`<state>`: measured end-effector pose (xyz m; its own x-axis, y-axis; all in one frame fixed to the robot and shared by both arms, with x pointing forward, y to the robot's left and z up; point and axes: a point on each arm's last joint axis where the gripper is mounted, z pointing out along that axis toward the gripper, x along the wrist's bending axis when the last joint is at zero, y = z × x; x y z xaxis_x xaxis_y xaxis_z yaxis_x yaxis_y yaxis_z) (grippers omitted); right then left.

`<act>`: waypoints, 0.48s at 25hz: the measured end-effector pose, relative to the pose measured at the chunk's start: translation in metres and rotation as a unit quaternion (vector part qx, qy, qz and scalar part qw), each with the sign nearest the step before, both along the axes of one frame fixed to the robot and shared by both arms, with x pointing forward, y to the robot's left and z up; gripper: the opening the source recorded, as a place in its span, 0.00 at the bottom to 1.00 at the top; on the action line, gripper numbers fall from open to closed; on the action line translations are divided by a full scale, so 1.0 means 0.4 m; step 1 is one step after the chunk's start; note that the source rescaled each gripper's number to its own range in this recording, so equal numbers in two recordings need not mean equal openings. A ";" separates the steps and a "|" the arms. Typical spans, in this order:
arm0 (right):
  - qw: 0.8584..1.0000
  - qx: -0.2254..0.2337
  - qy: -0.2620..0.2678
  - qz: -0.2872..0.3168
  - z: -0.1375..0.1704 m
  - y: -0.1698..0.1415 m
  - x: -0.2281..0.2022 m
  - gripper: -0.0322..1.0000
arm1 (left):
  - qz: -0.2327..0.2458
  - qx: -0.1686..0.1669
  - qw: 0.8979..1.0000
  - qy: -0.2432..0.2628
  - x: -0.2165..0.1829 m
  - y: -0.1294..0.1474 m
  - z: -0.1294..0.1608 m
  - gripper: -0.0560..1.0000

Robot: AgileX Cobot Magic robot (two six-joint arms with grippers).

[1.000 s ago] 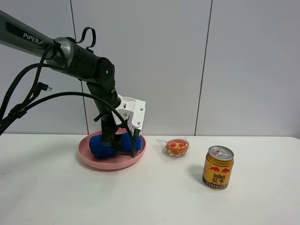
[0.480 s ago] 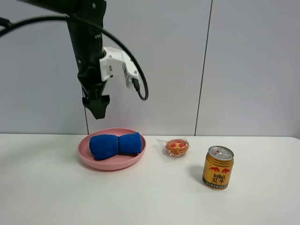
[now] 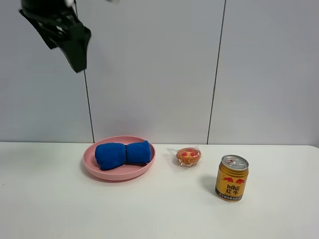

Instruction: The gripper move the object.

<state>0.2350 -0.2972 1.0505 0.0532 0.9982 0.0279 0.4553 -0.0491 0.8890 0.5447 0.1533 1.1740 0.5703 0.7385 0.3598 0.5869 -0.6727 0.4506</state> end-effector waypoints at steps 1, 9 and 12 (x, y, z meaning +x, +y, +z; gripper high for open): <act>1.000 0.000 0.000 0.000 0.000 0.000 0.000 1.00 | 0.009 -0.012 1.000 -0.004 -0.030 0.021 0.016 0.99; 1.000 0.000 0.000 0.000 0.000 0.000 0.000 1.00 | 0.113 -0.097 0.989 -0.014 -0.305 0.197 0.018 0.97; 1.000 0.000 0.000 0.000 0.000 0.000 0.000 1.00 | 0.138 -0.135 0.980 -0.036 -0.431 0.259 -0.002 0.97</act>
<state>0.2350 -0.2972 1.0505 0.0532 0.9982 0.0279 0.4553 -0.0491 0.8890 0.3721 0.2567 1.1730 0.3155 0.9351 0.1613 0.6898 -0.3427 0.6377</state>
